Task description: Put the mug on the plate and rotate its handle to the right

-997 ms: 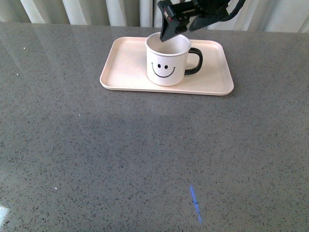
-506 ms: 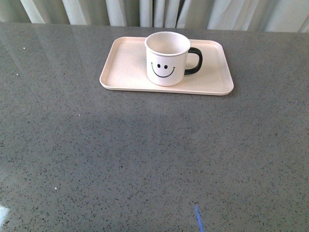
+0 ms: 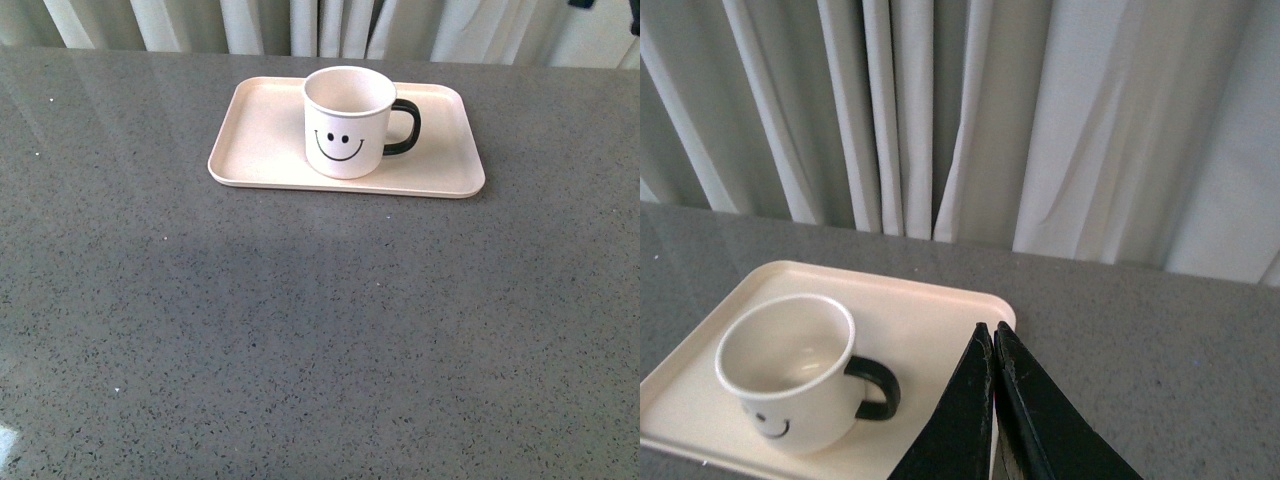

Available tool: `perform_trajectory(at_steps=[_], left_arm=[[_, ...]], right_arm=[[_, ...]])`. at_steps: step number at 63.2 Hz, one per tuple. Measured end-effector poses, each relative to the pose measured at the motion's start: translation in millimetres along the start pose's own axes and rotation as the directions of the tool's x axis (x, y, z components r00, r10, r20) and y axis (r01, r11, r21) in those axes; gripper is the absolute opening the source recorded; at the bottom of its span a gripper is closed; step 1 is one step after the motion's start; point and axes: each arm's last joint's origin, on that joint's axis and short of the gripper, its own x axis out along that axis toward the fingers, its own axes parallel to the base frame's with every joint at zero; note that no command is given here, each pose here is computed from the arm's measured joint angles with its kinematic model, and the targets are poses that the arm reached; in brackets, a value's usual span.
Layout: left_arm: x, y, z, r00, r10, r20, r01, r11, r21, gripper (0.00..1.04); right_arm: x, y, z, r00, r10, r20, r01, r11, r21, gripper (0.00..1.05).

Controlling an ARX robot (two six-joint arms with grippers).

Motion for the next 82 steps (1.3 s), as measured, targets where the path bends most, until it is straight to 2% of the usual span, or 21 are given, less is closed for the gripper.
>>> perform_trajectory(at_steps=[10,17,29,40,82], left_arm=[[0.0,0.0,0.0,1.000,0.000,0.000,0.000,1.000,0.000,0.96],[0.0,0.0,0.0,1.000,0.000,0.000,0.000,1.000,0.000,0.96],[0.0,0.0,0.0,1.000,0.000,0.000,0.000,1.000,0.000,0.96],[0.0,0.0,0.0,1.000,0.000,0.000,0.000,1.000,0.000,0.96],[0.0,0.0,0.0,1.000,0.000,0.000,0.000,1.000,0.000,0.96]], right_arm=[[-42.2,-9.6,-6.6,1.000,-0.010,0.004,0.010,1.000,0.001,0.02],[-60.0,-15.0,-11.0,1.000,0.015,0.001,-0.015,1.000,0.001,0.02],[-87.4,-21.5,-15.8,1.000,-0.008,0.000,0.008,1.000,0.002,0.02],[-106.6,-21.6,-28.2,1.000,-0.010,-0.013,0.010,1.000,0.002,0.02],[-152.4,-21.2,-21.2,1.000,-0.008,0.013,0.008,1.000,0.002,0.02]])
